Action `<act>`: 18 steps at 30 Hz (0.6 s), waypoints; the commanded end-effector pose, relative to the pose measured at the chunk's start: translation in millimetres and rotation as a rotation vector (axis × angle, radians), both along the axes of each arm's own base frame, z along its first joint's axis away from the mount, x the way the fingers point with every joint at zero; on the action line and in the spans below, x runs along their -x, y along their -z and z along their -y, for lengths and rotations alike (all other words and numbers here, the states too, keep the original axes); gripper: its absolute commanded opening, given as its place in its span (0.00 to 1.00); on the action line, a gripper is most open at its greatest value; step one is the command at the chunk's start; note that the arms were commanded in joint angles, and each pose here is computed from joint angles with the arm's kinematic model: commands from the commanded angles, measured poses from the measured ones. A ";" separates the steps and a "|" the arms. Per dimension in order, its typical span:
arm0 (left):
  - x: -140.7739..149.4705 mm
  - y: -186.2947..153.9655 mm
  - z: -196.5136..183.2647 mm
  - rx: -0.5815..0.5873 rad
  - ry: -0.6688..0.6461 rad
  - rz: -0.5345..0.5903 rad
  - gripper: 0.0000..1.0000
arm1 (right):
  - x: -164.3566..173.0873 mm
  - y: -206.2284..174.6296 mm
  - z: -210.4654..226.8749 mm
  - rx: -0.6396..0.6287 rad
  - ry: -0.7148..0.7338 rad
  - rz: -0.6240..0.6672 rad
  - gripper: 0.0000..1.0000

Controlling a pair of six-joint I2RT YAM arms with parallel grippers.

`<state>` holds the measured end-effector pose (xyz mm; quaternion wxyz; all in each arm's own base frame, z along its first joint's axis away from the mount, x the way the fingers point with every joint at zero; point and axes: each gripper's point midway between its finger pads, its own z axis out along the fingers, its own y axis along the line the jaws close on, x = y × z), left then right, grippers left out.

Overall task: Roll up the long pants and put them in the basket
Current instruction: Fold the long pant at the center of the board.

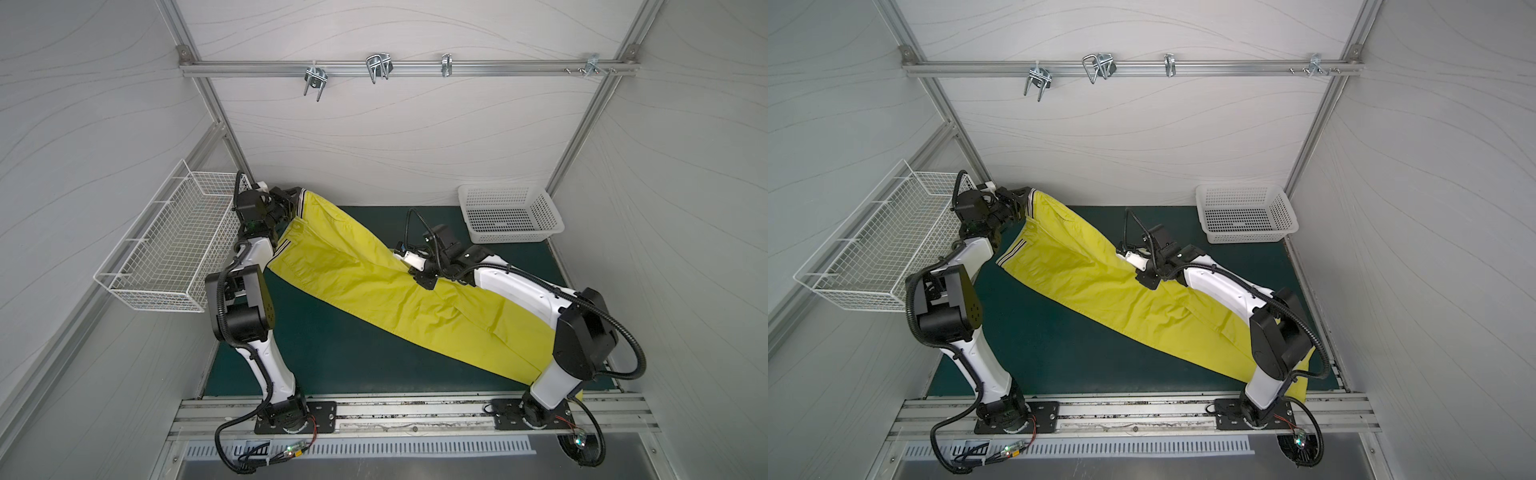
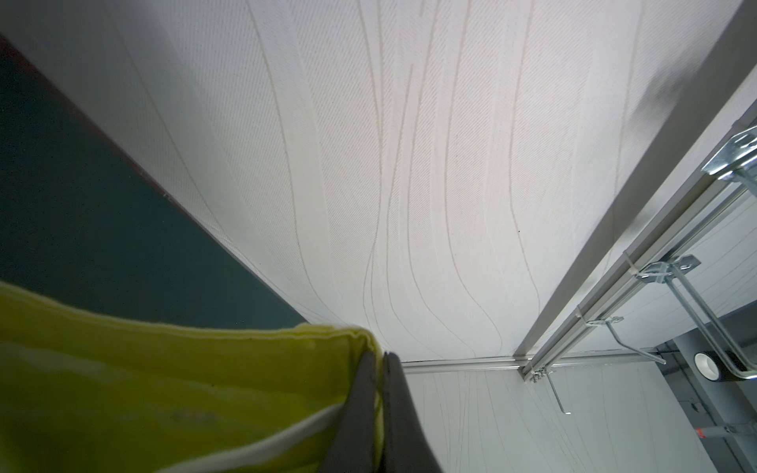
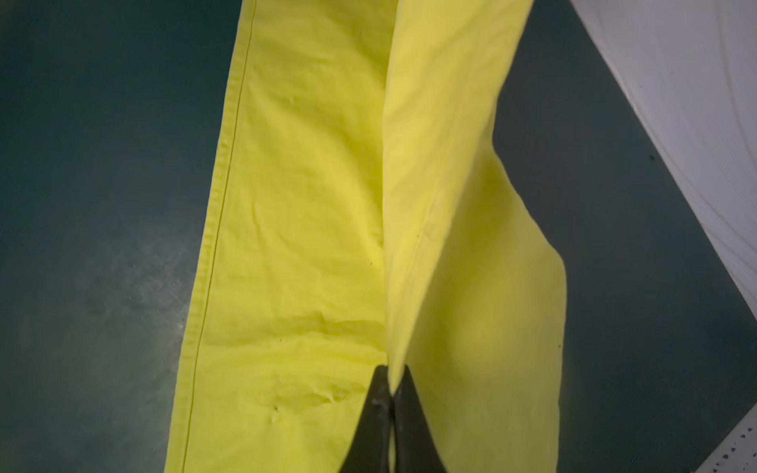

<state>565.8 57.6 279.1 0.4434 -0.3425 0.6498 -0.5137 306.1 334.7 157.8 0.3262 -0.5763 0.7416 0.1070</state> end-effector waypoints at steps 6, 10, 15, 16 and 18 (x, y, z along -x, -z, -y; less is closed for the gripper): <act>34.6 -5.7 -74.2 -0.088 -0.250 0.004 0.00 | 43.1 45.3 10.2 0.196 0.074 -0.015 0.00; 41.9 5.9 -76.8 -0.114 -0.277 -0.012 0.00 | 55.9 77.6 13.4 0.255 0.115 -0.082 0.00; 47.3 18.7 -79.4 -0.138 -0.303 -0.028 0.00 | 71.2 112.0 16.5 0.338 0.149 -0.160 0.00; 48.9 21.6 -80.9 -0.142 -0.313 -0.030 0.00 | 75.5 117.6 15.5 0.356 0.147 -0.172 0.00; 52.5 25.9 -83.3 -0.151 -0.335 -0.036 0.00 | 83.1 125.9 12.2 0.379 0.146 -0.185 0.00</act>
